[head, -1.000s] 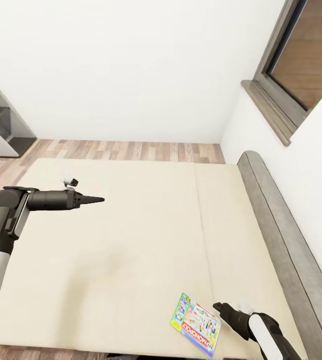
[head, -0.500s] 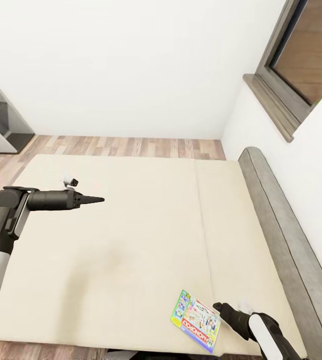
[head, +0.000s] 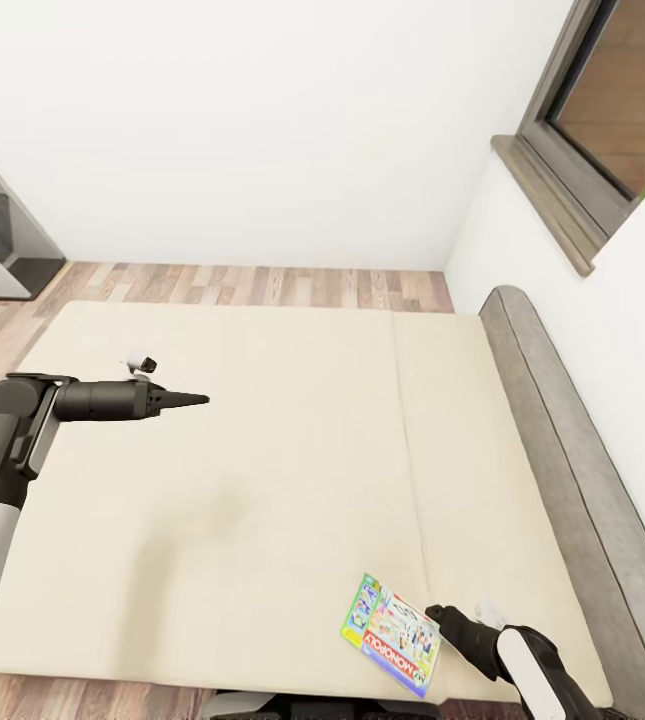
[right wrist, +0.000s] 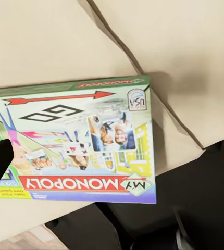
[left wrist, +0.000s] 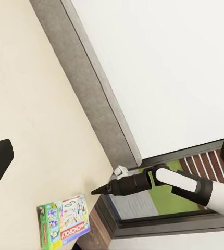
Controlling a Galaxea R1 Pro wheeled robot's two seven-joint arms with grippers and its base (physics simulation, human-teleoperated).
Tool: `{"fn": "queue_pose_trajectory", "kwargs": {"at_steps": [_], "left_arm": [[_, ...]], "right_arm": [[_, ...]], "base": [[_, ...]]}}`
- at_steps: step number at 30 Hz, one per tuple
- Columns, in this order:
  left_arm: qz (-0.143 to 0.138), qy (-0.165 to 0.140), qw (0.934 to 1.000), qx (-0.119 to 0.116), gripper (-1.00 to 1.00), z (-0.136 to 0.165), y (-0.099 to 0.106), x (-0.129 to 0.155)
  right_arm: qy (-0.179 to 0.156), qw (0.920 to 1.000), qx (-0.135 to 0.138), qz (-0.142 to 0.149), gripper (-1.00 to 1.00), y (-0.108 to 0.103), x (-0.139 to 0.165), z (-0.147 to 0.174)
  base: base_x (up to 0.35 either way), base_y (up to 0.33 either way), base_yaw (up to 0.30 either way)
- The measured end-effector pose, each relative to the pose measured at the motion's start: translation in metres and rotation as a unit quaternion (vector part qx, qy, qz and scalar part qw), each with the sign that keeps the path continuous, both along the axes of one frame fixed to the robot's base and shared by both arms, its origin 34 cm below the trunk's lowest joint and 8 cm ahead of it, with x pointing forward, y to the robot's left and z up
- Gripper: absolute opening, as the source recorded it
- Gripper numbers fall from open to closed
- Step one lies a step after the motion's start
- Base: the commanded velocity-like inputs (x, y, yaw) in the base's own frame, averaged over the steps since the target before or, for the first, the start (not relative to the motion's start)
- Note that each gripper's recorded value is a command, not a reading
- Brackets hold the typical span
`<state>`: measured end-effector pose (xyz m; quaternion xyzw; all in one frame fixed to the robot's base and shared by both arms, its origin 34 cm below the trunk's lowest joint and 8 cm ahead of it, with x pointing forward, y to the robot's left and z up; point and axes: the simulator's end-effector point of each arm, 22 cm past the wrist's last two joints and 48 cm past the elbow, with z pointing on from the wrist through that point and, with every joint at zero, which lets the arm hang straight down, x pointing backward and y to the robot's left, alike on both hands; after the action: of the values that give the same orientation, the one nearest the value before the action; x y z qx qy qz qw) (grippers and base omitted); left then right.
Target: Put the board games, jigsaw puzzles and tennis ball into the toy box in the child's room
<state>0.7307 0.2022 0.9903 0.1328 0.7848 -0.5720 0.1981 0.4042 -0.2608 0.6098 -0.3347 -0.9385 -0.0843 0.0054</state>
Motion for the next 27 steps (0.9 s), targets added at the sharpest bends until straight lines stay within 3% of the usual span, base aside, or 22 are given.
{"fn": "queue_pose_trajectory", "kwargs": {"at_steps": [16,27], "left_arm": [[0.000,0.013,0.9999,0.000,1.00,-0.016,0.000,-0.001],[-0.001,0.022,0.9998,0.000,1.00,-0.027,-0.001,-0.001]], "right_arm": [[0.007,0.9999,0.008,0.002,1.00,0.004,-0.008,-0.007],[-0.017,0.9992,0.037,0.000,1.00,0.017,0.000,-0.008]], "base": [[0.000,0.000,0.000],[0.000,0.000,0.000]]}}
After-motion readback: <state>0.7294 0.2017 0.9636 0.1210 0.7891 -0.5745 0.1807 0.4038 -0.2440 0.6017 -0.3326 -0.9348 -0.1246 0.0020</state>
